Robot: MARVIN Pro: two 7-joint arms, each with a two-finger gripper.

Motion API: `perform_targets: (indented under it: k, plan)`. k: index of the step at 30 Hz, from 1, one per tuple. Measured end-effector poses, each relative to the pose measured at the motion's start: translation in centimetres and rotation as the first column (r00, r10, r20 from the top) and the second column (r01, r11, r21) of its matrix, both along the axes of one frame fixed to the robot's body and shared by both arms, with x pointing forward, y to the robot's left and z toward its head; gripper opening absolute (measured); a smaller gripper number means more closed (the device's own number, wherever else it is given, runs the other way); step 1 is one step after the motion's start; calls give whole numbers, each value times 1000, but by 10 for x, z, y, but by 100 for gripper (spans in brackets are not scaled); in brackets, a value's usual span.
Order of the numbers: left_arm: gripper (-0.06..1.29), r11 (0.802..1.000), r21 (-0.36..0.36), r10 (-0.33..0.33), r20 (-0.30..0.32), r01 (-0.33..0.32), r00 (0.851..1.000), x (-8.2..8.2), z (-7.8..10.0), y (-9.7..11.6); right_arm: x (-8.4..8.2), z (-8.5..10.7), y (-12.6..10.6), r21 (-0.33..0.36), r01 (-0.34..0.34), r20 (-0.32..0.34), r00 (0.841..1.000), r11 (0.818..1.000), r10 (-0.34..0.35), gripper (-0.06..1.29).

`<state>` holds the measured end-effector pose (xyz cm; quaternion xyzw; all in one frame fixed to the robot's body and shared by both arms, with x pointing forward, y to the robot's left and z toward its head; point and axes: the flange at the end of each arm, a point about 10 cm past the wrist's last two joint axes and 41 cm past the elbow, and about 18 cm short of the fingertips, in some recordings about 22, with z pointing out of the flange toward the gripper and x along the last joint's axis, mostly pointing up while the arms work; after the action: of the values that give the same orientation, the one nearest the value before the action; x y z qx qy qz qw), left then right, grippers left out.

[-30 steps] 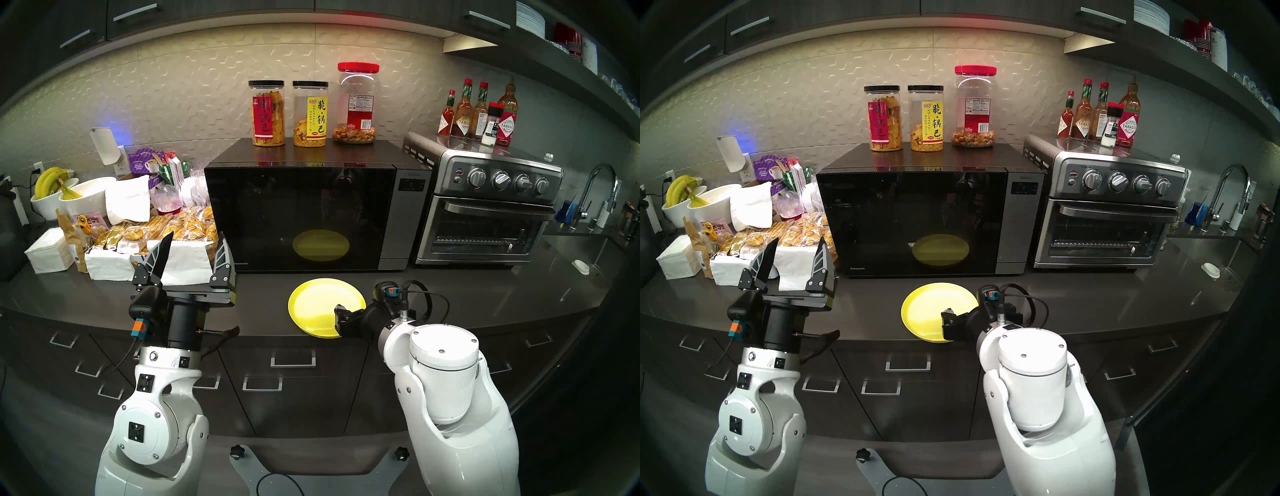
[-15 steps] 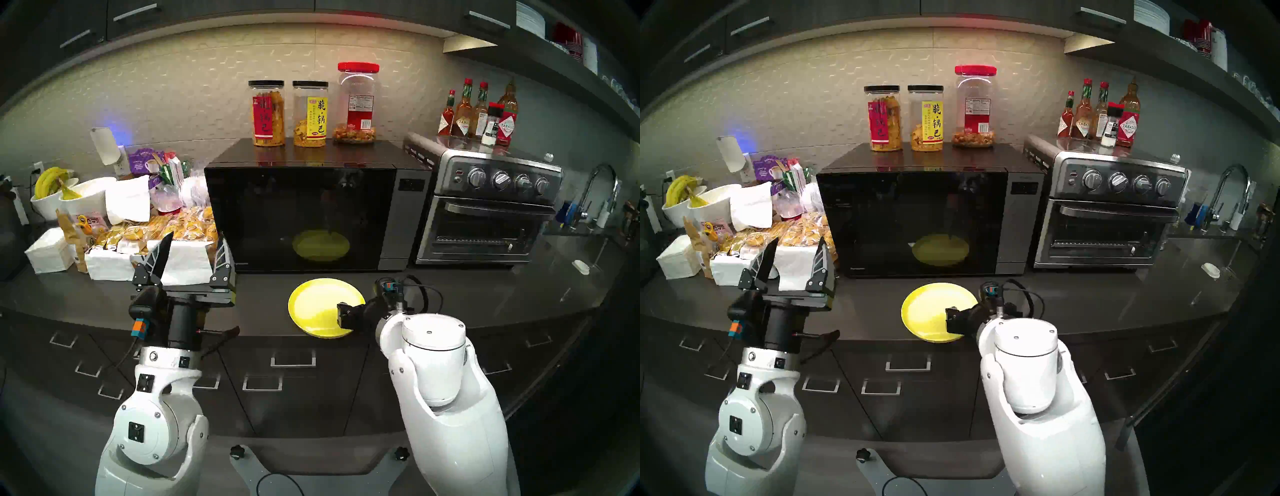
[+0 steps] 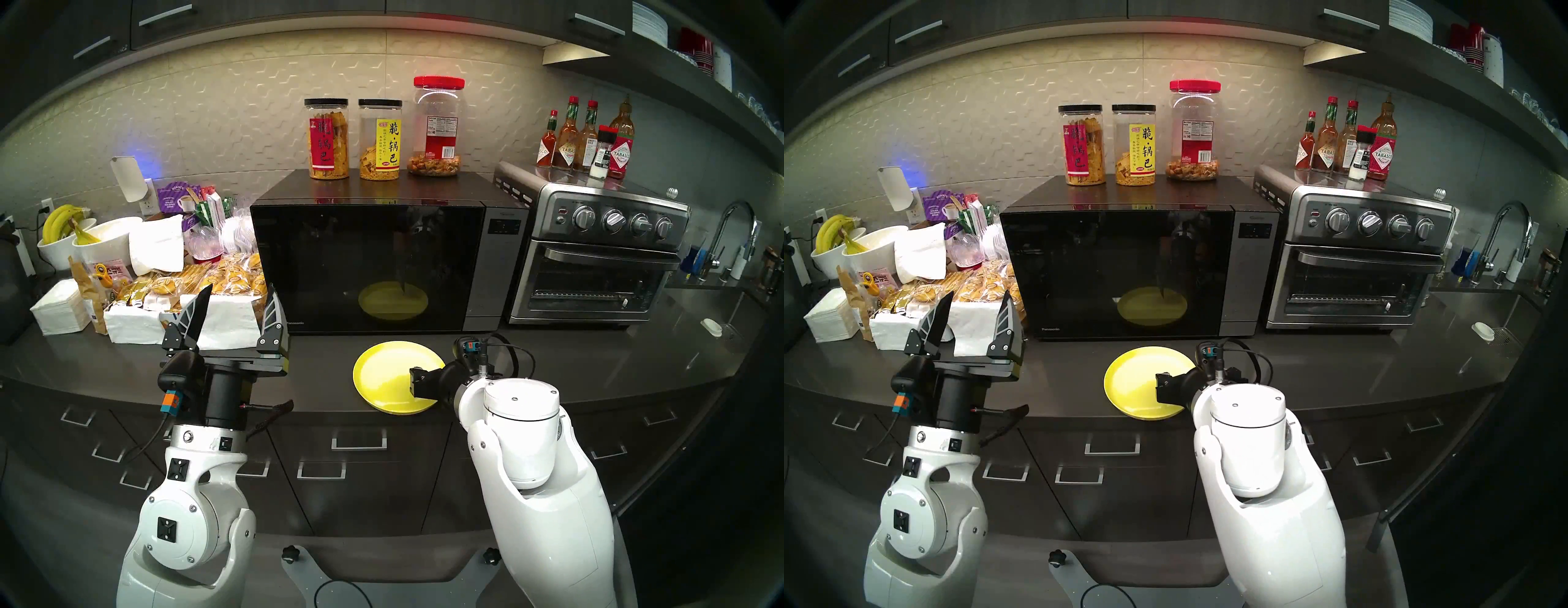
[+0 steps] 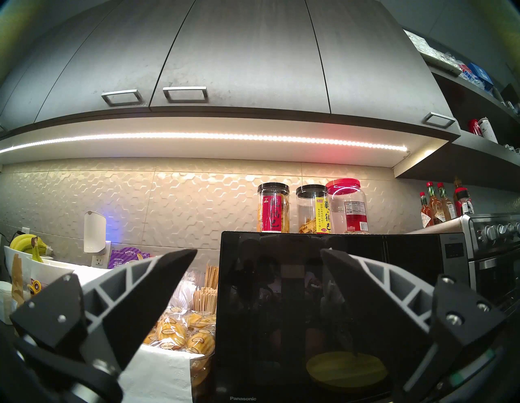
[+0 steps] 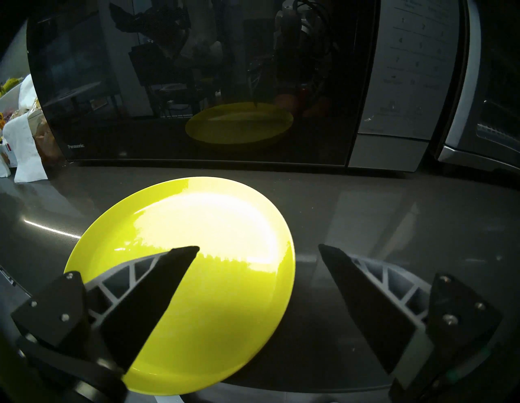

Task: Open the microwave, put the plate inside, and close the door

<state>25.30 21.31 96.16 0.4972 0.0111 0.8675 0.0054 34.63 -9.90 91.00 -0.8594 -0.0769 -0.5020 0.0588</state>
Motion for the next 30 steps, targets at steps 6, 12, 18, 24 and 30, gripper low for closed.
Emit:
perform_targets:
  k: [6,12,18,24,30]
  plan:
    - [127,1000,0,0,0,0,1000,0,0,0,5,0,-2,7,7,-3,1000,1000,-7,124]
    - [127,1000,0,0,0,0,1000,0,0,0,10,0,-4,9,15,-3,1000,1000,-15,124]
    - [127,1000,0,0,0,0,1000,0,0,0,13,0,-6,9,14,-2,1000,1000,-14,124]
    - [127,1000,0,0,0,0,1000,0,0,0,17,-2,-6,1,1,-6,1000,1000,-1,124]
    - [127,1000,0,0,0,0,1000,0,0,0,20,-7,-7,-12,-7,-15,1000,1000,7,124]
